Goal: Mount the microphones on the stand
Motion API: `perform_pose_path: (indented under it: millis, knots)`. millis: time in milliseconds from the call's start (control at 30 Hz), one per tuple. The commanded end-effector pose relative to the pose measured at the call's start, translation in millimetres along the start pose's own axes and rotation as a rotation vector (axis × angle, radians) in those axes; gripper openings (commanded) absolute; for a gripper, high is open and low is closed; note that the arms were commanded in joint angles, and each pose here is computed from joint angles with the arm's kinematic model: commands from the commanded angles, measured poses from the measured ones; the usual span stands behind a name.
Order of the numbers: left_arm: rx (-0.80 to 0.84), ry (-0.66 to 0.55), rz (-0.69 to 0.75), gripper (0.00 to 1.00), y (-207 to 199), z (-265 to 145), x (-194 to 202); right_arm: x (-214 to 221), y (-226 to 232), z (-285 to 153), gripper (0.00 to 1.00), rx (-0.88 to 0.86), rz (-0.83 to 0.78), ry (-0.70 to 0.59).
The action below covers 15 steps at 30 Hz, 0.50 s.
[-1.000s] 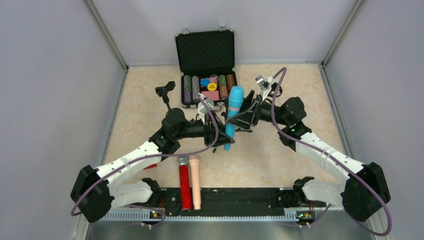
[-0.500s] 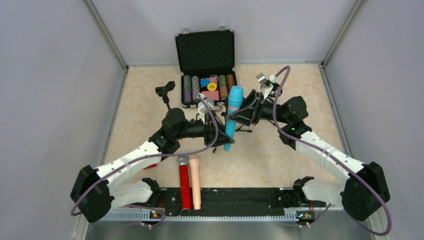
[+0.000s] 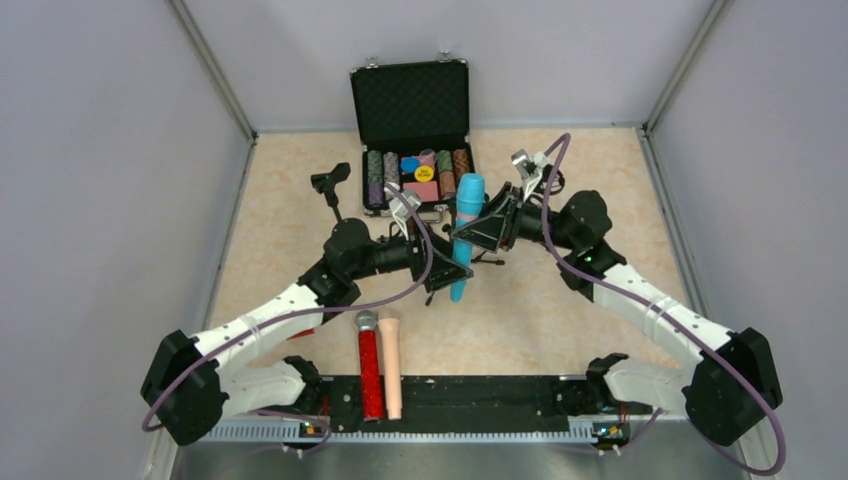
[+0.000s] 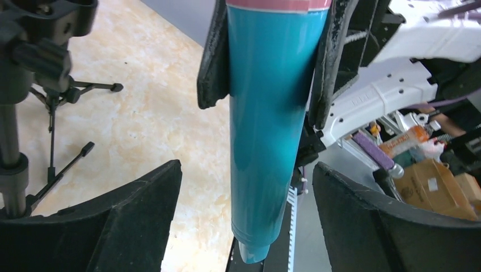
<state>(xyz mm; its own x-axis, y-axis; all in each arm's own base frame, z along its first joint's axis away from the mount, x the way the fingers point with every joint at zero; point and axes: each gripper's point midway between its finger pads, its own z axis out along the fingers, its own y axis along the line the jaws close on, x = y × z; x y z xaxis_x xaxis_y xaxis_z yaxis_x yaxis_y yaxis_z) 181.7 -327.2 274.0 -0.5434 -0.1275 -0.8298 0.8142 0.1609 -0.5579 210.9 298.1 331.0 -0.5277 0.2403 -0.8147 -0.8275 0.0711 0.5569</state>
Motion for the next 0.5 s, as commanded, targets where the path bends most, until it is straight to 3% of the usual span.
perform_pose_path:
  millis: [0,200,467]
  knots:
    - [-0.04,-0.126,-0.011,0.91,3.9,0.7,-23.4,-15.6,0.9,-7.2,0.0,0.066,-0.082,-0.049]
    - [-0.126,-0.229,-0.028,0.93,16.3,-4.6,-42.0,-8.8,-10.7,-19.8,0.0,0.183,-0.095,-0.032]
    - [-0.281,-0.37,0.079,0.96,28.8,-24.2,-76.6,-1.1,-20.7,-39.3,0.0,0.259,-0.06,-0.013]
